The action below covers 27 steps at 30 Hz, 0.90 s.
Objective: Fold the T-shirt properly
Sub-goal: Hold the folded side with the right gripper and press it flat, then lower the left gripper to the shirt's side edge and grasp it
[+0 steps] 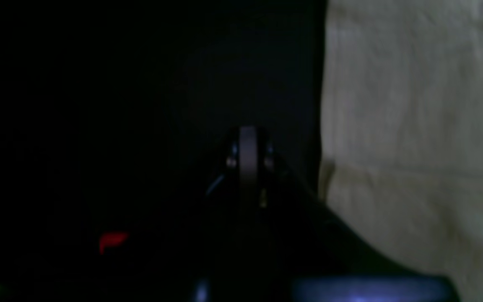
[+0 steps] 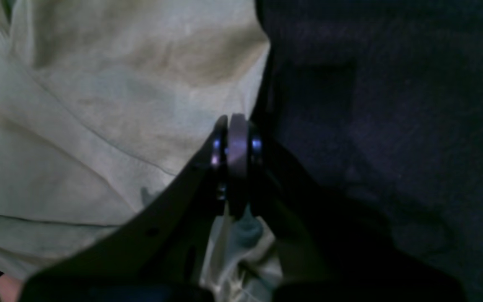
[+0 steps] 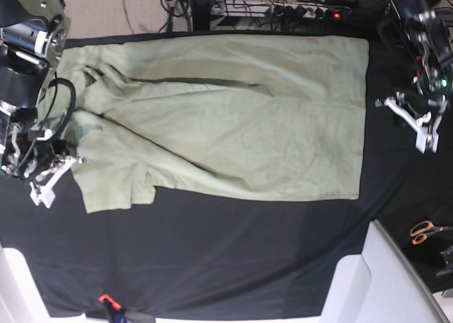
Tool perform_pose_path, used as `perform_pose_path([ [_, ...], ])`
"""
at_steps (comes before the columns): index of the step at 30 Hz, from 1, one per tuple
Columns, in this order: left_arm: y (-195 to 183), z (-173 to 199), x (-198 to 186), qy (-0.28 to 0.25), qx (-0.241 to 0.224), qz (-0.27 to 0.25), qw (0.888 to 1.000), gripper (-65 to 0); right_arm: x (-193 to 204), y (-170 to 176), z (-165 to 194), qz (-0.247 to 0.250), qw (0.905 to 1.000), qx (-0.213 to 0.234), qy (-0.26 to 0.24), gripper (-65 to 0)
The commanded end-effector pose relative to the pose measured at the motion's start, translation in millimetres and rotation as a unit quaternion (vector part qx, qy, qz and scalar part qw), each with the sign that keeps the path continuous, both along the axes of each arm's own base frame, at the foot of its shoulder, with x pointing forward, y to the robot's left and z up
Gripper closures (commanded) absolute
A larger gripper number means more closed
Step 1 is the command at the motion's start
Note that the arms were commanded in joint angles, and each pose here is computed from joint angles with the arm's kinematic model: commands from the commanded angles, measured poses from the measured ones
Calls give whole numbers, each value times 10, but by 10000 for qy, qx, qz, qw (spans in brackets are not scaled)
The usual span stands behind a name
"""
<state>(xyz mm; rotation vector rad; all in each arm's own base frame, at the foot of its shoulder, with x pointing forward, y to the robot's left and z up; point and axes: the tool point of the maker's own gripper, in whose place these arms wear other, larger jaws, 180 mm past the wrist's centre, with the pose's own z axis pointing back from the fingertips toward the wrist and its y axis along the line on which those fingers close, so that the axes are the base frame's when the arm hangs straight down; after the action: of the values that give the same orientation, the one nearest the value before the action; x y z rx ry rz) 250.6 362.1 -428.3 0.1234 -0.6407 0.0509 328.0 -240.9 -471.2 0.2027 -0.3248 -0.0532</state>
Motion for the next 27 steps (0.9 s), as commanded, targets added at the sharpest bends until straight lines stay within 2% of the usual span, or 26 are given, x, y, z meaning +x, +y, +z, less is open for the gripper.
perform_pose_path([
  [1,97,135,186,-160,200,-73,9996,0,172,-83,161,-25,9996,-68,-276,-2],
  [3,132,105,324,-38,274,-180,9995,-8,173,-75,159,-23,9996,-61,-276,-2],
  [6,140,103,577,-76,71,-163,9998,-207,175,-72,161,-10,9996,-59,-287,-2],
  [9,157,117,806,-186,-269,21,9995,-375,178,-70,166,13,9995,-59,-298,-2],
  [12,111,128,999,-326,-531,123,9980,-510,177,-78,167,10,9995,-66,-298,-2],
  [13,94,130,1057,-449,-596,146,9971,-530,180,-78,172,18,9995,-69,-306,-2],
  [16,-18,22,1184,-694,-791,127,9944,-535,232,-98,258,33,9988,-154,-465,-2],
  [21,-287,-360,1191,-331,-1170,53,9926,-490,251,-152,343,44,9979,-279,-591,-2],
  [27,-486,-484,1175,-312,-1387,44,9898,-462,260,-159,362,47,9976,-301,-624,-2],
])
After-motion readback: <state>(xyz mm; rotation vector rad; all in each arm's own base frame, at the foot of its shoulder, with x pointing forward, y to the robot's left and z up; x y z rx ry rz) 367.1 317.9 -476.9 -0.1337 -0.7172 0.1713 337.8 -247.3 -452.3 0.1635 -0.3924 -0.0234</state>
